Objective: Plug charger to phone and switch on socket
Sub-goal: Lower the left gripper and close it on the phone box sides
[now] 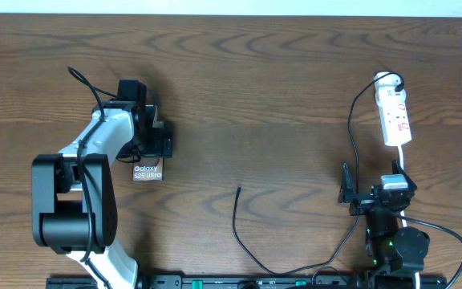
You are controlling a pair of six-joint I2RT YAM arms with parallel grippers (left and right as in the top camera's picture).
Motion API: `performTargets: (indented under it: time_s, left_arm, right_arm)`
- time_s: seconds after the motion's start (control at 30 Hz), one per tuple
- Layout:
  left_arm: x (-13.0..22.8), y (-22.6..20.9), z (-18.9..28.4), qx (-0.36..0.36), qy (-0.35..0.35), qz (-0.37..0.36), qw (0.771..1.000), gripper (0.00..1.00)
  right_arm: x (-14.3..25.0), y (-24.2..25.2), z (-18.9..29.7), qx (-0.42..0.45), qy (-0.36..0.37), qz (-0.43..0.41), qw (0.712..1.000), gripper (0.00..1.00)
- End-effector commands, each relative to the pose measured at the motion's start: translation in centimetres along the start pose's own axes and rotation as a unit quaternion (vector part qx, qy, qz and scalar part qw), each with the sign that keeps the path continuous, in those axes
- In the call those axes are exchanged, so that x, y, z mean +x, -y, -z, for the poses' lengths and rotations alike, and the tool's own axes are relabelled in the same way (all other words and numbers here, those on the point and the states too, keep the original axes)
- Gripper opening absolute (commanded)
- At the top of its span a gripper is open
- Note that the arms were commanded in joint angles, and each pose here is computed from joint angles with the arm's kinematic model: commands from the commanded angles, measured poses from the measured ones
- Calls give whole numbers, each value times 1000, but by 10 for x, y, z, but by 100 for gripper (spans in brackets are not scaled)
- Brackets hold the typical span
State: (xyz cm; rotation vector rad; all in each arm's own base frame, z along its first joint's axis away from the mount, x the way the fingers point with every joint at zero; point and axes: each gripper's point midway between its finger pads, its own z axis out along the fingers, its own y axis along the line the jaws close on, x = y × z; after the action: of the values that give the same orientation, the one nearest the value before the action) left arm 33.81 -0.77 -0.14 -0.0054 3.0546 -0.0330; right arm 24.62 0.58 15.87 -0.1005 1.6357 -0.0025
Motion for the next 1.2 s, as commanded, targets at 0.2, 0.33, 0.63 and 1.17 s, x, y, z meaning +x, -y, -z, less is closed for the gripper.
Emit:
performTargets:
  time_s: [0.2, 0.33, 0.63, 1.17]
  left_arm:
    - [10, -1, -6, -3, -16, -22, 1000, 98]
    - [12, -2, -6, -4, -18, -22, 1000, 98]
    - [14, -2, -7, -4, -20, -31, 999, 98]
    - [8, -2, -9, -4, -6, -39, 999, 98]
  right_arm:
    - [1, 2, 0, 3, -2, 2, 1000, 99]
    - [1, 2, 0, 3, -2, 2, 1000, 99]
    - [1, 2, 0, 3, -2, 2, 1000, 99]
    - [1, 2, 0, 3, -2, 2, 1000, 99]
